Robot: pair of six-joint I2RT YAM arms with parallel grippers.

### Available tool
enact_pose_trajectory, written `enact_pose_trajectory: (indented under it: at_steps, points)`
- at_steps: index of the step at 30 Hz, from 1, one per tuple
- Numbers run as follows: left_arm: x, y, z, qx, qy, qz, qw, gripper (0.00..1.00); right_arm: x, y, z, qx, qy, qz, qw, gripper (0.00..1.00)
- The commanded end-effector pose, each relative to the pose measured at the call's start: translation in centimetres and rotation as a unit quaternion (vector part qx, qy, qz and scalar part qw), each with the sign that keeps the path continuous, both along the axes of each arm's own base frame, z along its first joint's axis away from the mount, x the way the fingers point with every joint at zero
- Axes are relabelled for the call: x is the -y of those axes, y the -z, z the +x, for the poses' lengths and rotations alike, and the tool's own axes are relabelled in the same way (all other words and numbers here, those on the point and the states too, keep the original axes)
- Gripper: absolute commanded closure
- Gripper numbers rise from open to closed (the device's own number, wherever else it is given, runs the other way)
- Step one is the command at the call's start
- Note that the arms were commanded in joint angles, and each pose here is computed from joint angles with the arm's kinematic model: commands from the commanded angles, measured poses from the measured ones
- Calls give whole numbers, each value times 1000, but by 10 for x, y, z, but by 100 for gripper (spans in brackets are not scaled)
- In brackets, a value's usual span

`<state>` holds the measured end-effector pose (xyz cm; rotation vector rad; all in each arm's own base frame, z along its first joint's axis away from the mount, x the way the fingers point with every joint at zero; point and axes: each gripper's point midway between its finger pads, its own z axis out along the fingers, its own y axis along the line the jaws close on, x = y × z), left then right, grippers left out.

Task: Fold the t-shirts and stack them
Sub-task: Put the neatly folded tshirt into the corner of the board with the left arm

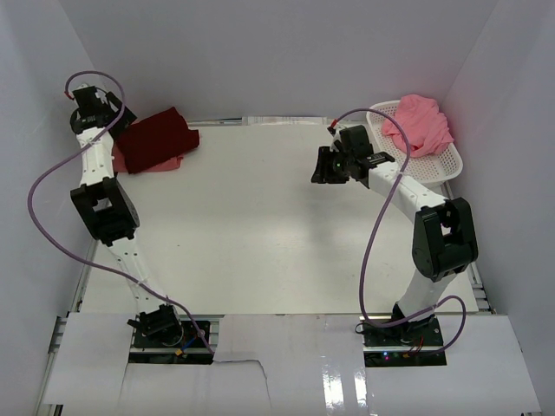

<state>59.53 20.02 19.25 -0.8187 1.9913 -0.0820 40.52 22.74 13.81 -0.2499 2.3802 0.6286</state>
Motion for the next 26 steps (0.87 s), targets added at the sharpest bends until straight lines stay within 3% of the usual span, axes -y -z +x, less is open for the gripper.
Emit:
enact_pose_trajectory:
  at_steps: [1,2,4,6,7,8,10,11,13,17,22,23,24,26]
  points:
    - [56,-108,-33,61,35,66,995,2,-4,-30,-3,45,-18,17,999,54]
    - [63,-84,-46,23,19,75,997,2,-3,-37,-5,57,-18,21,998,53]
    - [78,-104,-73,31,24,77,996,2,-3,-44,-8,64,-19,22,998,53]
    - [99,-78,-97,0,37,63,997,2,1,-58,-12,78,-18,21,997,53]
    - [108,-104,-113,31,41,70,996,2,4,-69,-15,94,-20,18,995,53]
    - [123,-77,-128,8,60,60,996,2,9,-73,-17,96,-17,10,995,53]
    - [139,-99,-154,45,79,64,994,2,14,-81,-21,109,-13,4,994,52]
    - [152,-78,-168,25,96,55,994,2,19,-89,-27,118,-10,1,993,52]
    - [165,-80,-188,35,116,51,991,2,24,-104,-36,135,-8,6,991,51]
    - [193,-96,-241,81,159,42,983,2,27,-113,-60,142,-20,23,989,37]
    - [212,-80,-282,83,201,29,976,2,36,-140,-87,185,-22,46,981,4]
    - [213,-82,-287,88,207,35,974,2,40,-141,-88,192,-15,42,980,1]
    - [215,-81,-289,87,217,38,971,2,43,-147,-92,202,-11,43,978,9]
    - [217,-72,-291,78,229,45,969,2,49,-150,-93,210,-4,34,977,10]
